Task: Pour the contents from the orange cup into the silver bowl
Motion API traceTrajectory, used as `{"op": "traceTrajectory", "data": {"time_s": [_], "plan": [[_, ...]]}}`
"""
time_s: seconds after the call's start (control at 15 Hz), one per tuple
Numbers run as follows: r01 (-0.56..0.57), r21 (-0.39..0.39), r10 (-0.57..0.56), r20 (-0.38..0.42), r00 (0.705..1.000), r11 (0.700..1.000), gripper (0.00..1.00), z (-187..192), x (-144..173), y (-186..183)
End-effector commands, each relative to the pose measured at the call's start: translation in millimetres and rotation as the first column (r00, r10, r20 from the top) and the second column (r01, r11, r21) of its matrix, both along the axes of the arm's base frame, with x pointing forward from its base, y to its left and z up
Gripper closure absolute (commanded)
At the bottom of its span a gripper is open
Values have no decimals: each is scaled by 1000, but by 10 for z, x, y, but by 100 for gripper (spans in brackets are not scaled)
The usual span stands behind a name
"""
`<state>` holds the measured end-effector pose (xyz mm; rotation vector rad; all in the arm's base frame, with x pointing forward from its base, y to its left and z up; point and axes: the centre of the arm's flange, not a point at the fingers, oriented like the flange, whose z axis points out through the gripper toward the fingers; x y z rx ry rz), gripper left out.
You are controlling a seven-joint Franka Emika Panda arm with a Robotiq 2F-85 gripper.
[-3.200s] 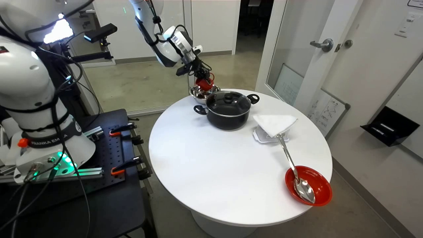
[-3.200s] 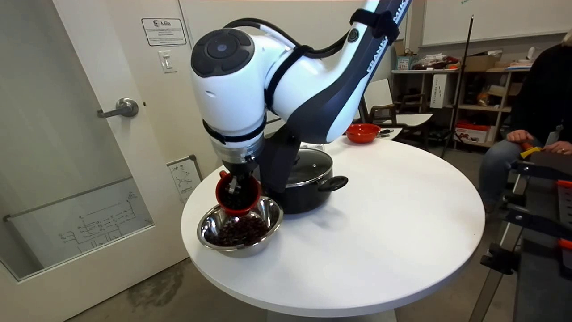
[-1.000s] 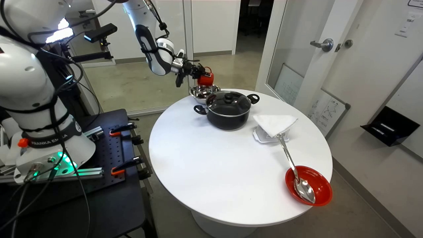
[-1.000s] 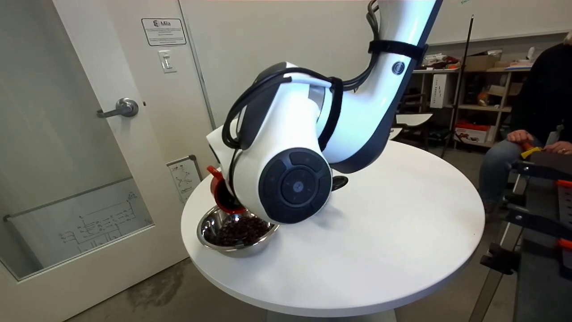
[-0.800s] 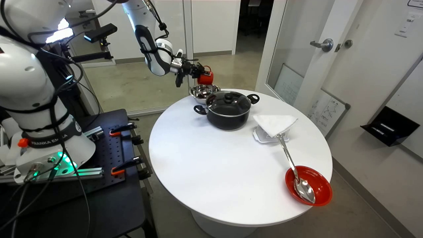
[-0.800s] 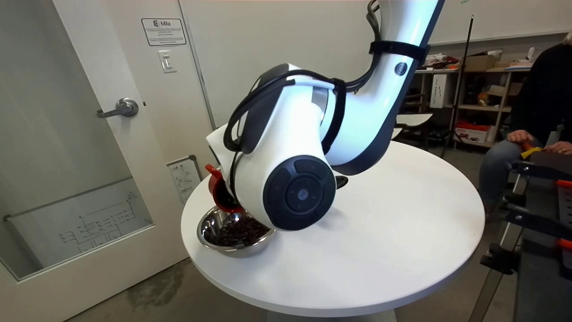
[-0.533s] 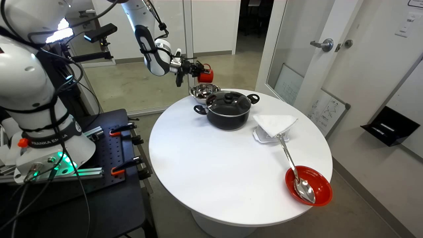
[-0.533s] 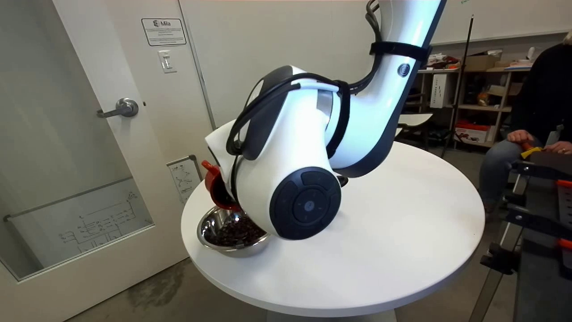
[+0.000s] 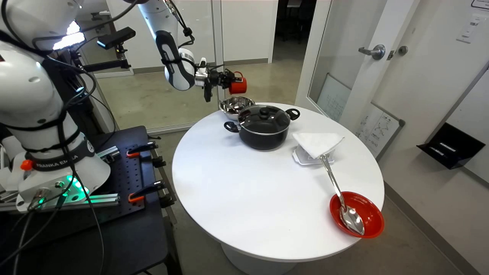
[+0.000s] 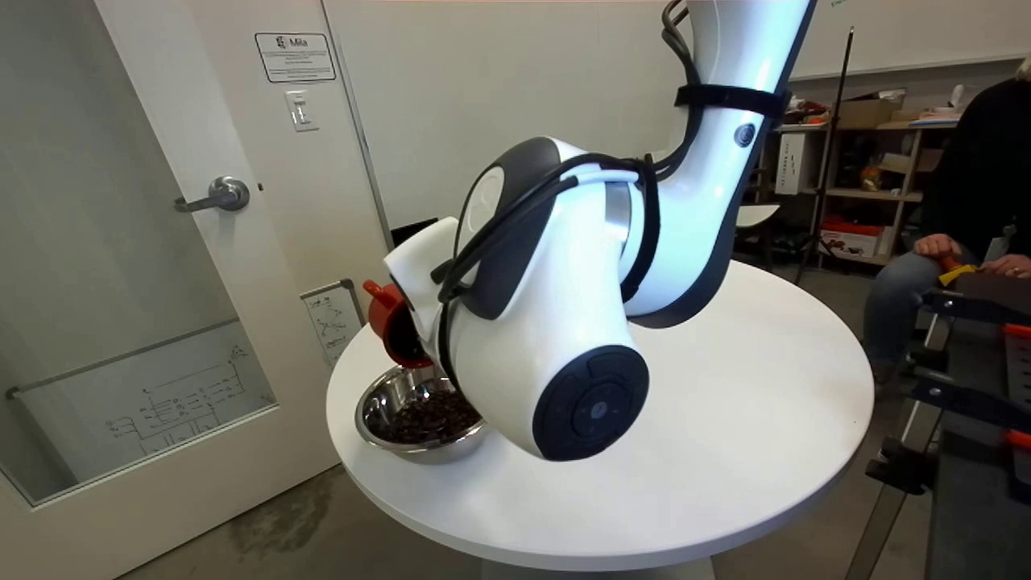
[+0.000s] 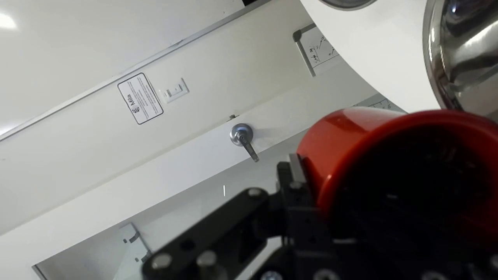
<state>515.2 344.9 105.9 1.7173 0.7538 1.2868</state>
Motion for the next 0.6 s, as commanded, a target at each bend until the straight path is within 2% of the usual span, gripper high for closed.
{"op": "traceTrajectory", "data": {"time_s": [0.0, 0.53], "plan": [[-26, -17, 27, 62, 998, 1000, 98, 1, -161, -40], [-83, -67, 90, 110, 990, 994, 98, -49, -381, 25]]}}
